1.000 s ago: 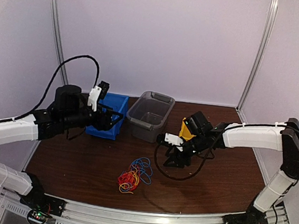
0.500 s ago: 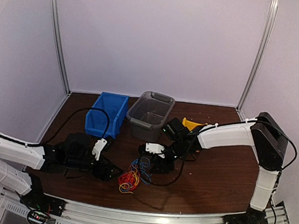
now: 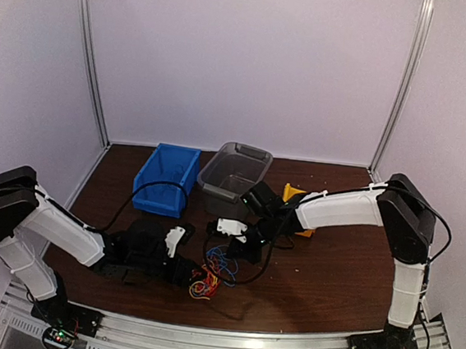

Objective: Untangle the cables

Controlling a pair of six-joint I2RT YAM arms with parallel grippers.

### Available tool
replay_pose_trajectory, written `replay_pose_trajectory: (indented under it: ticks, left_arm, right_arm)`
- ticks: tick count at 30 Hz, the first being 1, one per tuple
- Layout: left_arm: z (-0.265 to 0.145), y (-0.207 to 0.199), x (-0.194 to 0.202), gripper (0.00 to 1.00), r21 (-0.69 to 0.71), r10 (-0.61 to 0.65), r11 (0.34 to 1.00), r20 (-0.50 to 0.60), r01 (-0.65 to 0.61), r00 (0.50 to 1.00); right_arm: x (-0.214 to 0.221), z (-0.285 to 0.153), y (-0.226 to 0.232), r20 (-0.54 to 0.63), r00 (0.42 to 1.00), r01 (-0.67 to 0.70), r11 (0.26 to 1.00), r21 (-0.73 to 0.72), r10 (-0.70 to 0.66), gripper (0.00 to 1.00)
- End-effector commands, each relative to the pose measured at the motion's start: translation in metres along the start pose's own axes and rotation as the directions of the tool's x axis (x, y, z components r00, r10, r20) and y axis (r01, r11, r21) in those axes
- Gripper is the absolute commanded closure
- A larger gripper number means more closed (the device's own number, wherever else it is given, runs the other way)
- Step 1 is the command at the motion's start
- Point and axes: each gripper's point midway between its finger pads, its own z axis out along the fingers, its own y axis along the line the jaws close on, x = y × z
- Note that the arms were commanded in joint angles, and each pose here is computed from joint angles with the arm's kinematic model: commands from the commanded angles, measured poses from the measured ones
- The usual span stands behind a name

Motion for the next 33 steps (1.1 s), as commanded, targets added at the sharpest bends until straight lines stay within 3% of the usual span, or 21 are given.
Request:
replay_pose_trajectory:
  ticks: [1,9,13,23,27,33]
  left_arm:
    - [0.012,0.010,-0.003,0.32,-0.067,-0.028,0.997,-0.001,0.028,1.000]
    - [0.018,0.028,0.020,0.54,-0.120,-0.038,0.992,-0.064,0.030,0.997]
    - [0.019,0.033,0.027,0.57,-0.133,-0.049,0.990,-0.082,0.038,0.995]
    - [0.020,0.037,0.032,0.58,-0.149,-0.051,0.988,-0.102,0.036,0.993]
    - [0.019,0.032,0.026,0.57,-0.140,-0.037,0.990,-0.090,0.025,0.995]
    - [-0.005,-0.005,-0.031,0.34,-0.055,0.058,0.997,0.072,-0.054,0.996]
  right_arm:
    - [-0.014,-0.034,-0.009,0.050,0.998,-0.025,0.999,0.039,0.023,1.00]
    - [-0.068,-0.171,-0.045,0.341,0.938,-0.115,0.982,0.149,0.058,1.00]
    - [-0.087,-0.232,-0.056,0.405,0.914,-0.130,0.968,0.214,0.033,1.00]
    - [-0.137,-0.421,-0.064,0.627,0.769,-0.189,0.892,0.411,-0.126,1.00]
    - [-0.149,-0.444,-0.047,0.640,0.751,-0.158,0.898,0.411,-0.161,1.00]
    - [-0.132,-0.417,-0.037,0.626,0.770,-0.132,0.930,0.344,-0.122,1.00]
